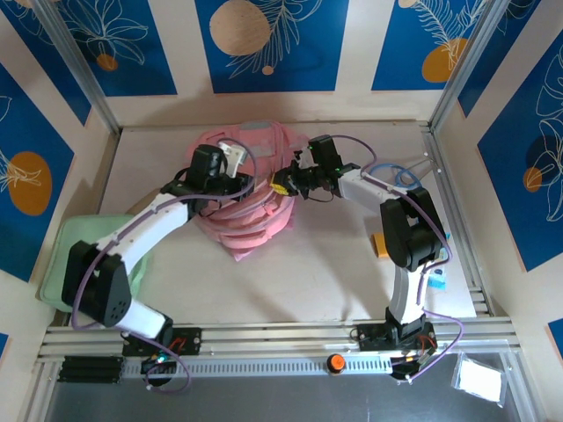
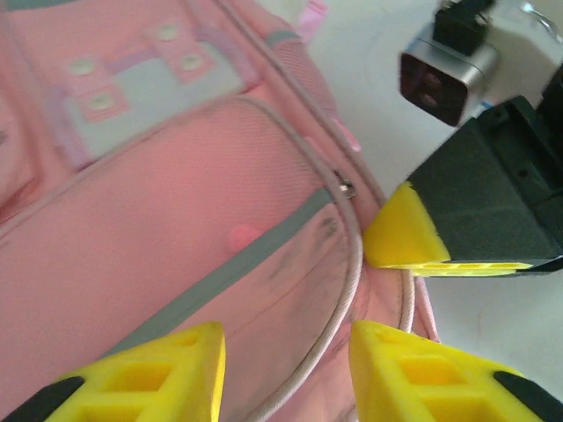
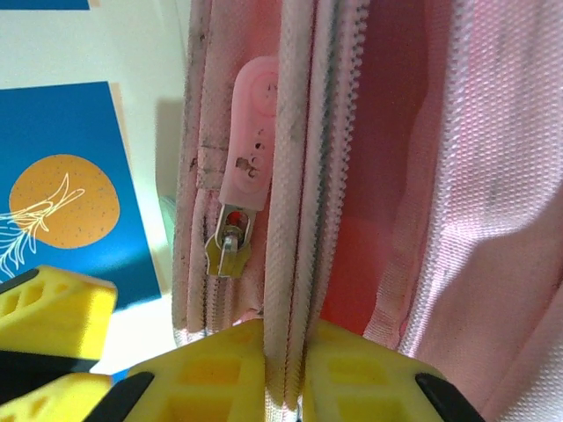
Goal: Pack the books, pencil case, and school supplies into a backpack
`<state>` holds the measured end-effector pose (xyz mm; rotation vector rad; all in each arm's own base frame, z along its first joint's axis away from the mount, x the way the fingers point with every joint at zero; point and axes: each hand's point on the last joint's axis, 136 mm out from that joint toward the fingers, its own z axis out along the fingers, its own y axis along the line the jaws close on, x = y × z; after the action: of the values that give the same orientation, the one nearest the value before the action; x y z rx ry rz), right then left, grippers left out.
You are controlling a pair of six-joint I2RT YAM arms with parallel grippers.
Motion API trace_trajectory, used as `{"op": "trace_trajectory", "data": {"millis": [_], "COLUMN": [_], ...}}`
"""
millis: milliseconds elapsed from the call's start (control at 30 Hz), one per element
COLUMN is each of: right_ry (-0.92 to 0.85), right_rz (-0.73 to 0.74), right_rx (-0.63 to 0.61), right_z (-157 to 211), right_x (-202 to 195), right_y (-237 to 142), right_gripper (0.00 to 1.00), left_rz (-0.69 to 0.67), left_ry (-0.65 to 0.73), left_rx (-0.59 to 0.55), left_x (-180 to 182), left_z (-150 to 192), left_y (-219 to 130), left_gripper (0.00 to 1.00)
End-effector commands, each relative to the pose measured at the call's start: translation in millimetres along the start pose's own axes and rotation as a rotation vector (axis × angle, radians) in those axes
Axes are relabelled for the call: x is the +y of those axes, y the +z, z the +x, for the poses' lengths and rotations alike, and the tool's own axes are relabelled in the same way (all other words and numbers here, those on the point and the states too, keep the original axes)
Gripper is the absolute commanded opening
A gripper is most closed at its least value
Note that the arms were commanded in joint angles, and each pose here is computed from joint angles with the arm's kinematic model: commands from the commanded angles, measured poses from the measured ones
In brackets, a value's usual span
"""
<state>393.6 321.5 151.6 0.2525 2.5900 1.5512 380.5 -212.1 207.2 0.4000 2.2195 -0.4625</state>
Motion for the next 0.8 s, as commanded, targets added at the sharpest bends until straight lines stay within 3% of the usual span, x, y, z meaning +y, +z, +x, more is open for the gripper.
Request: {"op": "trace_trajectory", "data": {"millis": [0,300,567,767], "right_ry": [-0.137,-0.179,-0.186,-0.187], "right_rz": [-0.097,-0.123,-0.134,-0.136], "right_rx": [0.049,0.075,0.083,0.092], "right_z": [13.3,24.9,29.2,31.5], "right_x": [41.4,51.6,52.8,53.1], "right_y": [-0.3,5.5,7.1,9.6], "right_gripper": [0.14,0.14,0.14,0.14], "left_rz": [-0.107,-0.111,-0.165,-0.231], "left_ry": [-0.155,-0.369,-0.402,-0.387], "left_rx": [0.059,0.138,0.171,0.171], "left_x": [-2.7,-36.4,-37.6,-30.2], "left_z": [16.7,72.7,88.9,84.9], "left_y": [-25.0,-12.7,9.2,25.1], "left_gripper": [0.43,0.49,0.49,0.44]}}
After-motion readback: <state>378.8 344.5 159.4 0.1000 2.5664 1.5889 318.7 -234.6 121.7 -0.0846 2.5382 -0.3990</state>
